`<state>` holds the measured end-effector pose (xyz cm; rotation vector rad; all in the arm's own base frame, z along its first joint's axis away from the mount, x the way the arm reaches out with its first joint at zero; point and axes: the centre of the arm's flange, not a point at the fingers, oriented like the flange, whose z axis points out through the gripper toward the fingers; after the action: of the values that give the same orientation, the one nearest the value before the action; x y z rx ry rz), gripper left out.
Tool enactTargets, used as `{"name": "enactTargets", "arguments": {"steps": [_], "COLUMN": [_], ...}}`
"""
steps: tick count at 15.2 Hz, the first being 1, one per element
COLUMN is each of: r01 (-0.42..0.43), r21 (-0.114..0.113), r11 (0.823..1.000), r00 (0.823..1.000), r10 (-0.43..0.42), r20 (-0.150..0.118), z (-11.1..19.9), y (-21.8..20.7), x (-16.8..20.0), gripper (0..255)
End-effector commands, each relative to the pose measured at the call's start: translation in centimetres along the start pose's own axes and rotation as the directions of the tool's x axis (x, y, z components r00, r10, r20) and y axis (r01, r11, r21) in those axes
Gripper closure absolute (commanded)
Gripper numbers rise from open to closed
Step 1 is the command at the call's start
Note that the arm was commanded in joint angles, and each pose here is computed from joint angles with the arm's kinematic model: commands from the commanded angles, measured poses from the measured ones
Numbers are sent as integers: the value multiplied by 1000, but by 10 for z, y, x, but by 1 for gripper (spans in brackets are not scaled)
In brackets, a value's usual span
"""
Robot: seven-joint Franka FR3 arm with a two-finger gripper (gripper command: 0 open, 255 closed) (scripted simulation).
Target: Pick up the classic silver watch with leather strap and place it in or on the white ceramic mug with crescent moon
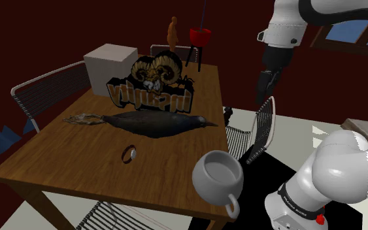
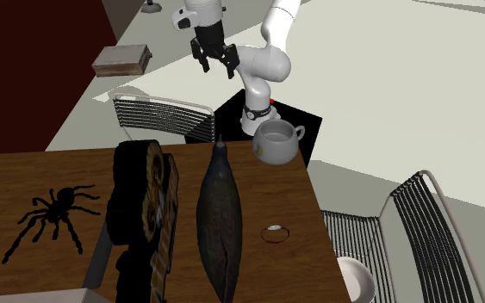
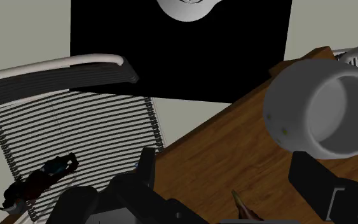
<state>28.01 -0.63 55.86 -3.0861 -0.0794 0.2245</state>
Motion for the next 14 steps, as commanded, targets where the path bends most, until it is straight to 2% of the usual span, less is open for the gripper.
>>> {"name": "enactTargets", "arguments": {"steps": [1, 14], "r01": [0, -96], "r21": [0, -21], "r11": [1000, 995], "r00": [1000, 993], "r10": [0, 94], "r20": [0, -68], "z": [0, 59], "y": [0, -129], "x": [0, 92], "gripper": [0, 0]}}
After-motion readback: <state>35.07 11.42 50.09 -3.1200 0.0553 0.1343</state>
